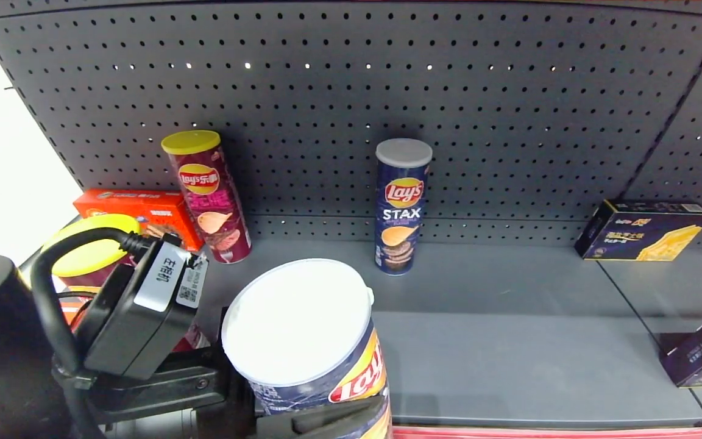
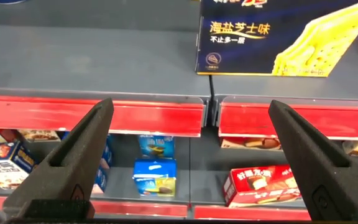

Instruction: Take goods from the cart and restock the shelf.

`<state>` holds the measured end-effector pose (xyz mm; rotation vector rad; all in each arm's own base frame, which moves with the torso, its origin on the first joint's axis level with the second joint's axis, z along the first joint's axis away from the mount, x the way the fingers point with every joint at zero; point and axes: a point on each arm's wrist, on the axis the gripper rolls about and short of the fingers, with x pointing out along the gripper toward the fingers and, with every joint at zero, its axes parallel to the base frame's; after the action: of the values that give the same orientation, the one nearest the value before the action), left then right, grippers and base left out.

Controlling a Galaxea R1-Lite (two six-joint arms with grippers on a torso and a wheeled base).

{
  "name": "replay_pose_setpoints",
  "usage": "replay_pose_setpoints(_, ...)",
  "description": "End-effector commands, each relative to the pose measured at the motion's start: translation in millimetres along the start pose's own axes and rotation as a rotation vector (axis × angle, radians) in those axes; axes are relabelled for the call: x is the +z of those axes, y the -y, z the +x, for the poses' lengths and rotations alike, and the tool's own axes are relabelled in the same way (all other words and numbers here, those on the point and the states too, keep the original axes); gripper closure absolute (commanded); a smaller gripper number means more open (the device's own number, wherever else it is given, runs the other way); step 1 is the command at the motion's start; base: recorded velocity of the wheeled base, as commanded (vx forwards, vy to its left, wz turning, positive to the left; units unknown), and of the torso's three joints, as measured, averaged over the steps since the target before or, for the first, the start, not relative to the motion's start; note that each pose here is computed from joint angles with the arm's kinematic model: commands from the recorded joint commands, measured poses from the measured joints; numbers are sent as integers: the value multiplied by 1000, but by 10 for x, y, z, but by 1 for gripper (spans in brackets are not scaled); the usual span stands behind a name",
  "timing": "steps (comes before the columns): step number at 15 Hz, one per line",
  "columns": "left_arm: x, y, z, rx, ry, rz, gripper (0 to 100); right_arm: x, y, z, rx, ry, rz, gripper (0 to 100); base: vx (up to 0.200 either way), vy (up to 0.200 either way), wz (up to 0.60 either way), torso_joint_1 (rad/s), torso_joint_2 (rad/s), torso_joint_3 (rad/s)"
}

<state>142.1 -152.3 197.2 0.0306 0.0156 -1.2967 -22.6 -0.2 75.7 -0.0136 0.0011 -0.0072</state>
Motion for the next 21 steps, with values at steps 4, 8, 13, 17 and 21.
replay_pose_setpoints(4,-24,22,-32,6,-7,50,100,13,-12,-1,54,11,-46,0,0,0,0,0,0,0)
replay_pose_setpoints(8,31,39,-96,59,11,65,100,21,-5,-2,21,7,-57,0,0,0,0,0,0,0)
replay_pose_setpoints(13,-15,-59,-148,112,-7,55,100,1252,-15,289,195,64,44,0,0,0,0,0,0,0)
replay_pose_setpoints(17,-96,-95,-89,109,-36,40,100,1197,-74,443,385,8,-11,0,0,0,0,0,0,0)
replay_pose_setpoints(21,-72,-108,-63,101,-28,43,100,1310,-211,758,529,-77,-29,0,0,0,0,0,0,0)
